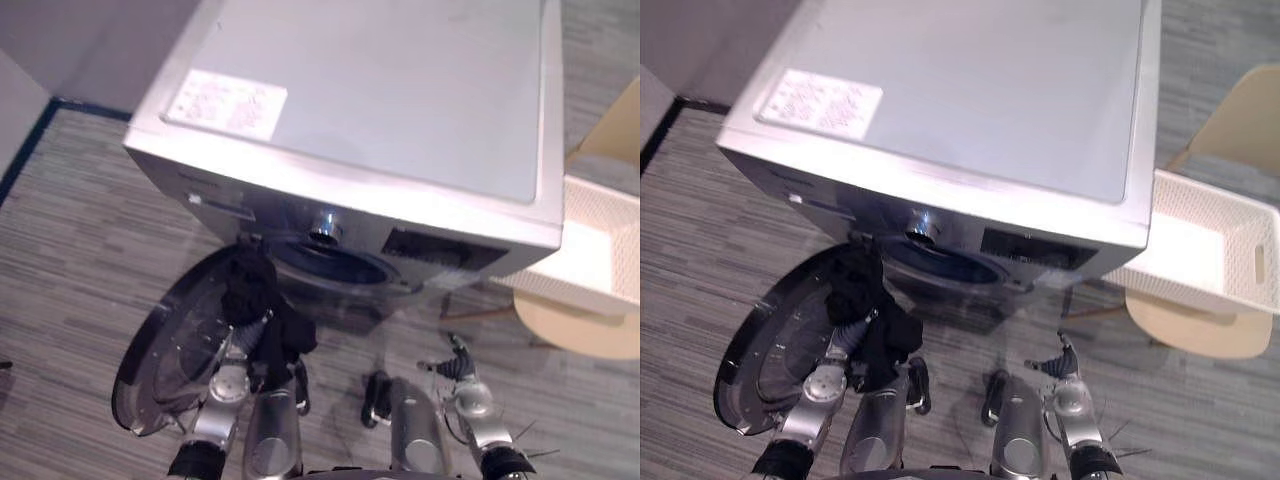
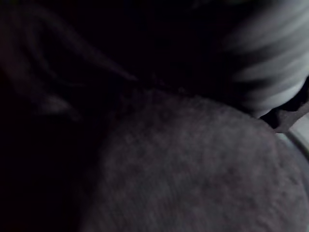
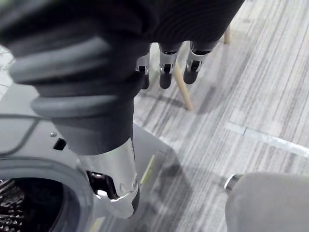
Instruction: Pick up the laundry basket with both hands and put the clothes into the washing machine.
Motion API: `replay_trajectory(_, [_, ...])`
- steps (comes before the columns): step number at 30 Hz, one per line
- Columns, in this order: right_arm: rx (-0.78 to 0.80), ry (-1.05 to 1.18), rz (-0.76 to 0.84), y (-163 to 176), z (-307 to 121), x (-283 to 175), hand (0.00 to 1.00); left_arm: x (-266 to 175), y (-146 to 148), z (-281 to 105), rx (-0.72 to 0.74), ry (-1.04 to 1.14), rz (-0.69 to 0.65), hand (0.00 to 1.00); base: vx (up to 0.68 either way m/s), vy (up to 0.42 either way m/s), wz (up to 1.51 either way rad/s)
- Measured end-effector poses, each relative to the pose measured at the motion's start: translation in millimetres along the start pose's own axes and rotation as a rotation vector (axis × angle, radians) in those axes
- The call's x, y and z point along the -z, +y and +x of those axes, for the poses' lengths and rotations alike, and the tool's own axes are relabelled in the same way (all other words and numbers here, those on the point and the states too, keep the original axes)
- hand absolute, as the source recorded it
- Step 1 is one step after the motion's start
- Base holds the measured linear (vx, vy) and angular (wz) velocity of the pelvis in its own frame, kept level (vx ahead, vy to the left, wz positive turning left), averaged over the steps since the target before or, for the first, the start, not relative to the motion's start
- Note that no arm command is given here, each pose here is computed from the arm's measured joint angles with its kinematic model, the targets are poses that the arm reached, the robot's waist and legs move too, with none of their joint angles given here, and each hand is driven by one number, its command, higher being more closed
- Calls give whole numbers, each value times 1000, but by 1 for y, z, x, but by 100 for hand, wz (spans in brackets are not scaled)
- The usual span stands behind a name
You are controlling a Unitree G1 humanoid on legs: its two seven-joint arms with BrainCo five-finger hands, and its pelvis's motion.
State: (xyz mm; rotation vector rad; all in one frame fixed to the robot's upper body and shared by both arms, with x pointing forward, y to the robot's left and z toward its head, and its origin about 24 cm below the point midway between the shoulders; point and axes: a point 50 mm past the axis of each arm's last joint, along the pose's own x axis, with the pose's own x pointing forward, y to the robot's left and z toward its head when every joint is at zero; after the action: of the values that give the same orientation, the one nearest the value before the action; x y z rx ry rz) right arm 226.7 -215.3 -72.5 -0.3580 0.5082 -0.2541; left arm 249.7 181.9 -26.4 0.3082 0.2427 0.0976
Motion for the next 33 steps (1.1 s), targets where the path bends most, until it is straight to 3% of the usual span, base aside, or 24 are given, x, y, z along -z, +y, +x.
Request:
replay_trajectory(6, [71,-233,78,-4,11,-70,0,-51,11,29,-137,-139,-128,100,-190,1,-32])
replay_trajectory(12, [171,-502,202,-20,-5,-139,0,-151,30,46,-236,-450,-219,100,-153,-40,-15])
replay_trajectory(22, [239,-689,312,-41,-29,-169,0,-340,94,26,-407,-985,-96,100,-25,-80,-5])
replay_trajectory(26, [233,-751,352,-40,-37,-176,0,-414,100,5,-485,-1121,77,100,38,-52,-4])
replay_trajectory(27, [230,-760,361,-41,-38,-177,0,-424,98,2,-494,-1136,106,0,66,-33,-3])
replay_trajectory(29, [211,-792,372,-40,-41,-181,0,-450,96,-9,-525,-1176,192,0,71,-36,-1])
replay_trajectory(33, [174,-801,400,-39,-42,-183,0,-453,96,4,-552,-1074,399,0,52,-38,-2])
